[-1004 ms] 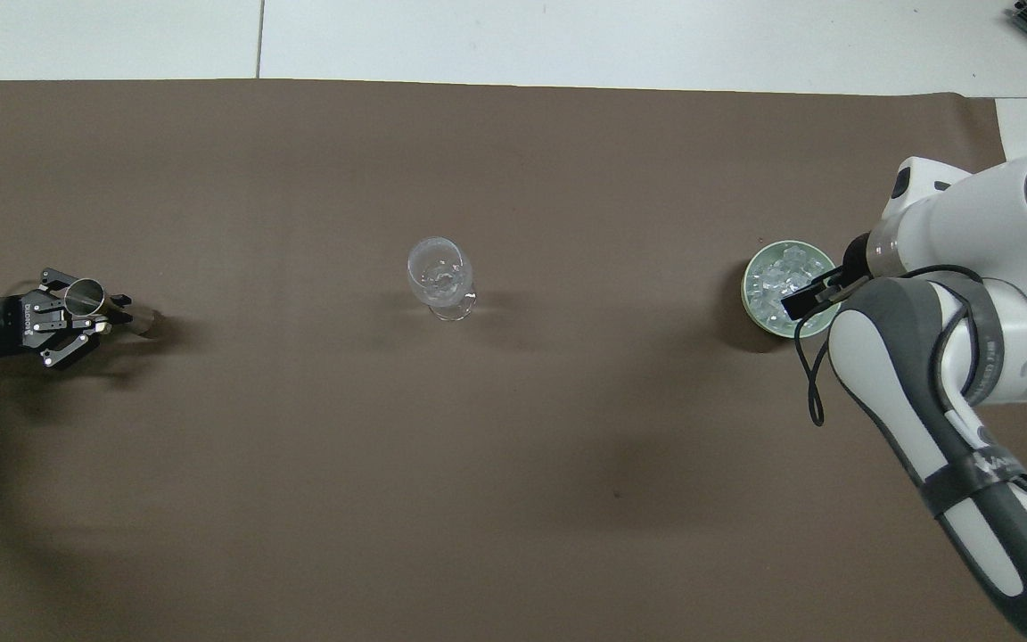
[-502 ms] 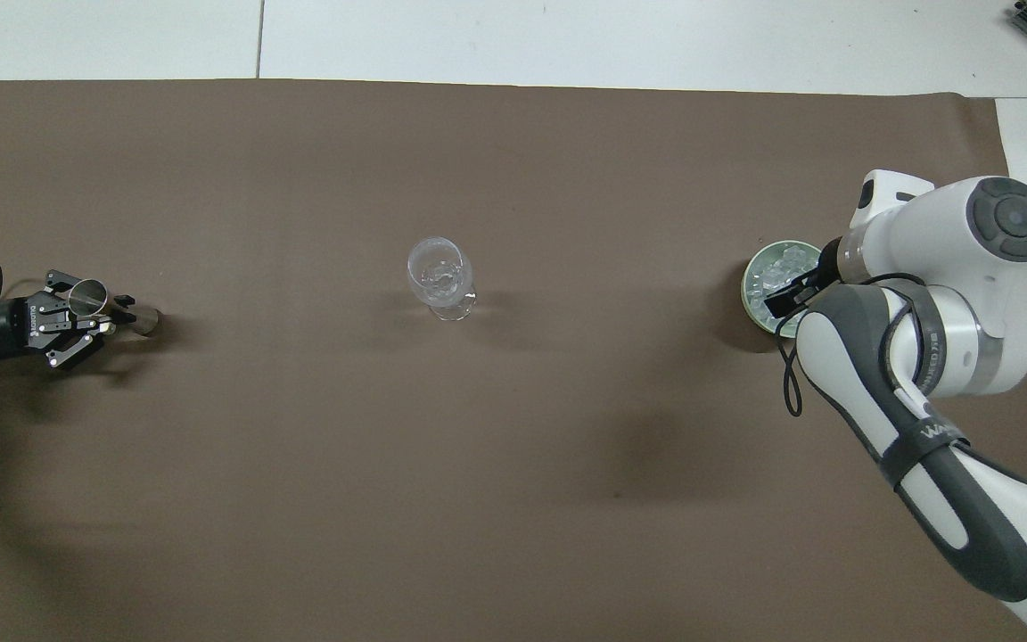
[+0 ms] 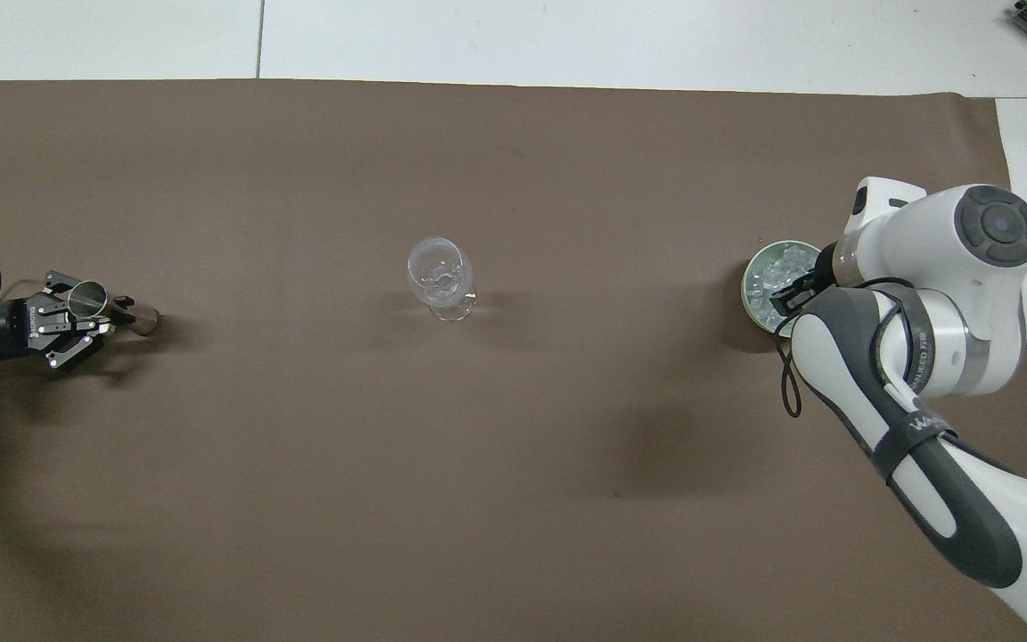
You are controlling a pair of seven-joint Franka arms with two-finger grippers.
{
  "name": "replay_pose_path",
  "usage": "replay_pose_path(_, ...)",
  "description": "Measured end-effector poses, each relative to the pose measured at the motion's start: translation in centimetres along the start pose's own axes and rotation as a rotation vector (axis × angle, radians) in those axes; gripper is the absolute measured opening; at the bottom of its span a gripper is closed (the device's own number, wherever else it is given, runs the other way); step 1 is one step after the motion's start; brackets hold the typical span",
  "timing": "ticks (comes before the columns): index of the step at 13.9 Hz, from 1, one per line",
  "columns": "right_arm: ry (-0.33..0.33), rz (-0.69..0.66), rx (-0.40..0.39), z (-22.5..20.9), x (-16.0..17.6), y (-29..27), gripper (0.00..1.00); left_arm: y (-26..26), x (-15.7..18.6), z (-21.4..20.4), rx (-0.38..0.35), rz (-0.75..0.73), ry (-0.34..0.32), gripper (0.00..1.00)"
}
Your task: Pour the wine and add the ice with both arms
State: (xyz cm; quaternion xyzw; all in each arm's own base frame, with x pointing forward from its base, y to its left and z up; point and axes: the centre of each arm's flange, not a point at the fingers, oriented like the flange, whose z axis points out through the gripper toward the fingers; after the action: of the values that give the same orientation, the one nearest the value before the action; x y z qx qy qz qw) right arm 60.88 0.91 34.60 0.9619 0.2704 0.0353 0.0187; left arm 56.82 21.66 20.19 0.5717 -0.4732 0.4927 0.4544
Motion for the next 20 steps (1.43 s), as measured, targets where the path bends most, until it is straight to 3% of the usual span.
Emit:
replay_pose_path(6, 0.003, 0.000, -0.003, 0.8, -0.1, -0.1, 0.61, 0.0, -0.5, 0.0, 0.002, -0.003, -0.003, 0.25)
replay_pose_path(8, 0.003, 0.000, -0.002, 0.8, -0.1, -0.1, 0.55, 0.0, -0.4, -0.1, 0.003, -0.001, -0.003, 0.42)
replay_pose_path(10, 0.003, 0.000, -0.002, 0.8, -0.1, -0.1, 0.38, 0.0, -0.3, -0.3, 0.001, 0.002, -0.010, 0.46)
replay_pose_path(11, 0.003, 0.001, -0.002, 0.8, -0.1, -0.1, 0.36, 0.0, -0.2, -0.7, -0.001, 0.006, -0.020, 0.51)
replay_pose_path(16, 0.003, 0.017, -0.002, 0.8, -0.1, -0.1, 0.26, -0.6, 2.0, -5.1, -0.011, 0.066, -0.128, 0.52)
replay_pose_path(20, 0.001, 0.044, -0.001, 0.6, 0.0, 0.0, 0.26, -1.6, 9.3, -8.3, -0.014, 0.093, -0.276, 0.51)
